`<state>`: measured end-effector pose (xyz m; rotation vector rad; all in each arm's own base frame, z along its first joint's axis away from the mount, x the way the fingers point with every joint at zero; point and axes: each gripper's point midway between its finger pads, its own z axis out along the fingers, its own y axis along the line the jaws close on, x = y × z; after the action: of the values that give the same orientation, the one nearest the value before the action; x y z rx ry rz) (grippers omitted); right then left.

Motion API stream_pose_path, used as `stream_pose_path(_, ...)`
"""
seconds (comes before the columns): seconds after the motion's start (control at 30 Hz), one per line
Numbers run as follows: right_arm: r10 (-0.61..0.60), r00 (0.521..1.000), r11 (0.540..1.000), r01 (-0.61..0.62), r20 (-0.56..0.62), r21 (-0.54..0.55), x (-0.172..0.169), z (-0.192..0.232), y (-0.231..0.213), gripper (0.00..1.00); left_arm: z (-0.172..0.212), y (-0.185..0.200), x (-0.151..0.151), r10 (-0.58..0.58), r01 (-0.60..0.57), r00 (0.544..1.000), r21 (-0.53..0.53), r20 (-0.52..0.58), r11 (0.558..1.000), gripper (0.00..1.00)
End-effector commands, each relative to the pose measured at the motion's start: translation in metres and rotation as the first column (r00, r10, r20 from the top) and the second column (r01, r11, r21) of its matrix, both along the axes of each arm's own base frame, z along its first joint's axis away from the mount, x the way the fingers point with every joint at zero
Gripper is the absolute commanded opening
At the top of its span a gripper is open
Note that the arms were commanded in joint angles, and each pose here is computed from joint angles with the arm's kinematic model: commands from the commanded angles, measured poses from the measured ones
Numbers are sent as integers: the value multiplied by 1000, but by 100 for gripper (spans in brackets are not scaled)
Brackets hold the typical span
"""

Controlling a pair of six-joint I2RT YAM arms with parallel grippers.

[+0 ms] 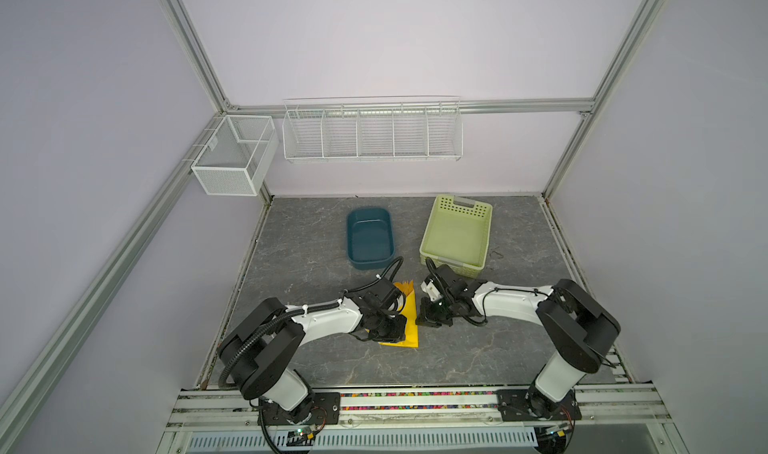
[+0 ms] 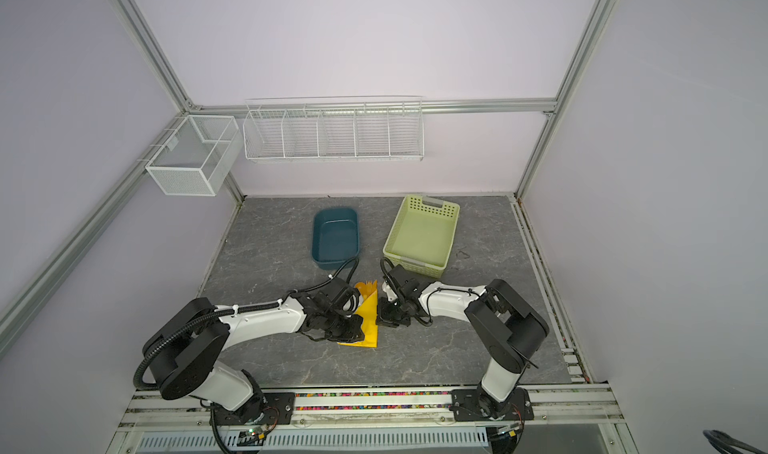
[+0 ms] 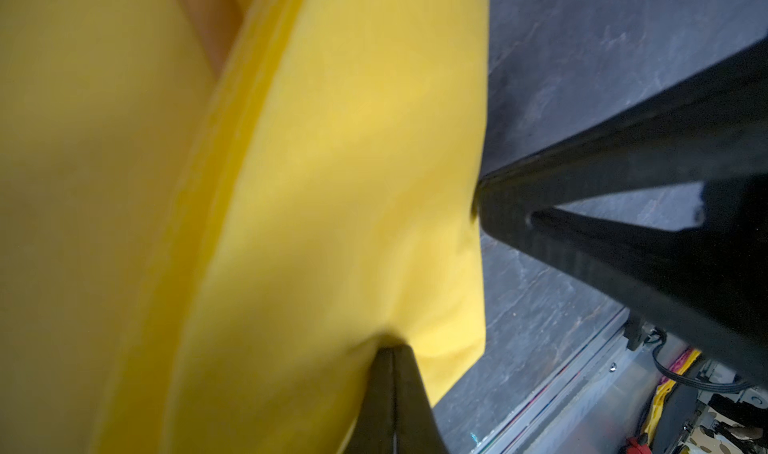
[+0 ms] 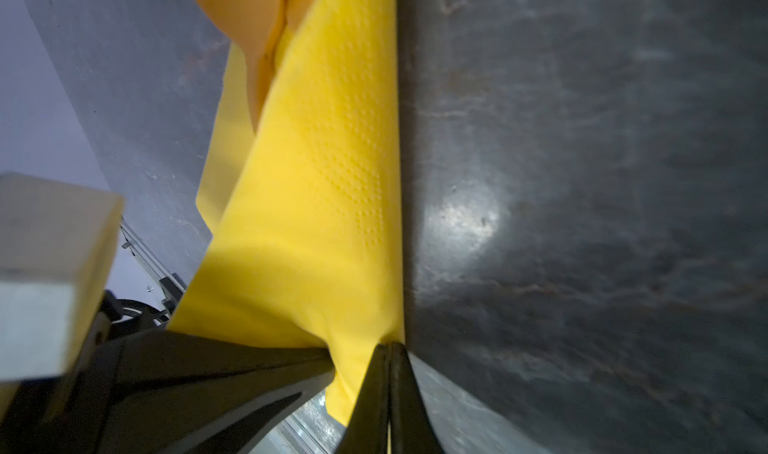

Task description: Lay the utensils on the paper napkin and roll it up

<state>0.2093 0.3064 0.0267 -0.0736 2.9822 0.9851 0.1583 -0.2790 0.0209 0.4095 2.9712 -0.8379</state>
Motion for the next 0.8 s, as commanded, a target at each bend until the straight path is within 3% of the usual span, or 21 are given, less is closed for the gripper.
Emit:
stream_pose_path(0.0,9,999,999,-11,42,33,8,17,4,7,-21,21,-6,14,-13,1000,101,-5,995,0)
stream_pose_path(0.23,16,998,998,-19,59,61,21,18,16,7,-22,21,-5,13,-12,1000,102,-6,995,0)
stream_pose_path(0.77,17,1000,996,-16,9,-83,17,-15,-9,7,-23,21,-6,13,-12,1000,106,-12,994,0)
